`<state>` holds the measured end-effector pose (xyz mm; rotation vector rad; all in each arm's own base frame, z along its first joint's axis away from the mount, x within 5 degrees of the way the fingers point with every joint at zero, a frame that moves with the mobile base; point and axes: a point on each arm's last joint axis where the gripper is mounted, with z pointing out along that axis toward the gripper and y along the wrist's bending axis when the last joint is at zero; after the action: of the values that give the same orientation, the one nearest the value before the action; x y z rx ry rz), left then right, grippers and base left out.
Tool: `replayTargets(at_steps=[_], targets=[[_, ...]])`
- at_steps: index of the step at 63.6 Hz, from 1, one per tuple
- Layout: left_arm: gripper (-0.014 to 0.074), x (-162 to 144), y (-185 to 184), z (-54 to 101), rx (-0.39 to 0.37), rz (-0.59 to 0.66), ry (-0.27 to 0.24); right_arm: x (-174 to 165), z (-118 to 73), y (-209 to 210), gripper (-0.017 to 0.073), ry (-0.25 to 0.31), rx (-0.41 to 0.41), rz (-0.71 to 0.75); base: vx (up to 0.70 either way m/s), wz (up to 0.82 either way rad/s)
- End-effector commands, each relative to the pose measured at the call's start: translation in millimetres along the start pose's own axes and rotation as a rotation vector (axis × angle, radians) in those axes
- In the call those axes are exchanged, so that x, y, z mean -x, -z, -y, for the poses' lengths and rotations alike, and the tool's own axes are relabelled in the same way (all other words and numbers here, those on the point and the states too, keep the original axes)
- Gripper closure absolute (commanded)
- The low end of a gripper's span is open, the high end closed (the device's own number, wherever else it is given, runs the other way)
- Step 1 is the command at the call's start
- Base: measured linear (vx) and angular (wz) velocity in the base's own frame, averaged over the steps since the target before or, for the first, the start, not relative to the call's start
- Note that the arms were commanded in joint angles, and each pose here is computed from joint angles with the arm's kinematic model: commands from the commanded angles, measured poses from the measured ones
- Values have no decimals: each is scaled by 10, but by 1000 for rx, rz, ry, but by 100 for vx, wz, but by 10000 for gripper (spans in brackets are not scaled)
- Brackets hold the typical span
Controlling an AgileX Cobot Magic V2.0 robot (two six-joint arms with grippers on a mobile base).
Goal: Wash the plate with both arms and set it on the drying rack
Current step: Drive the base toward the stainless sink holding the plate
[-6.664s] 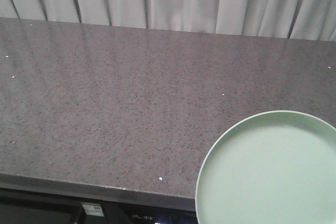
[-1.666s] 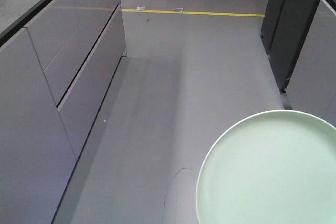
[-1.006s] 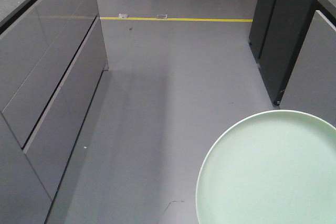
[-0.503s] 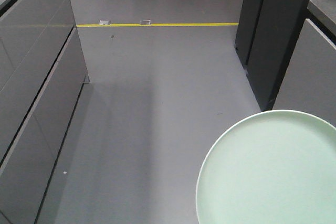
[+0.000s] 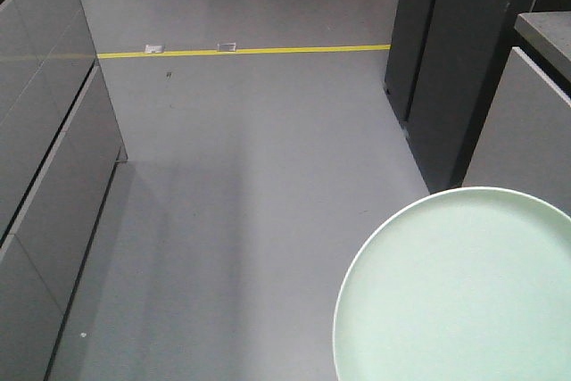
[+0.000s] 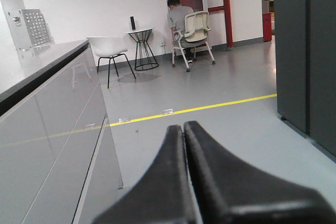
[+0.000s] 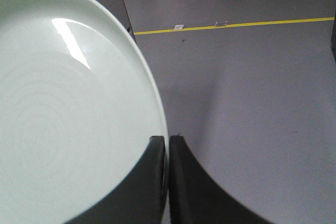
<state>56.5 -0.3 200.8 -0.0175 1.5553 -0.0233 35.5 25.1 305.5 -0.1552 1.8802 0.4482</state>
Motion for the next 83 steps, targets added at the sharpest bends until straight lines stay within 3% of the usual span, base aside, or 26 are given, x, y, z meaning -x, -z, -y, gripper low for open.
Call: replayTargets(at_steps=[1,83], targets=[[600,139,16,4,-6,96,10,146,-16,25,564,-2,-1,97,22,-9],[600,139,16,4,-6,96,10,146,-16,25,564,-2,-1,97,17,-26]])
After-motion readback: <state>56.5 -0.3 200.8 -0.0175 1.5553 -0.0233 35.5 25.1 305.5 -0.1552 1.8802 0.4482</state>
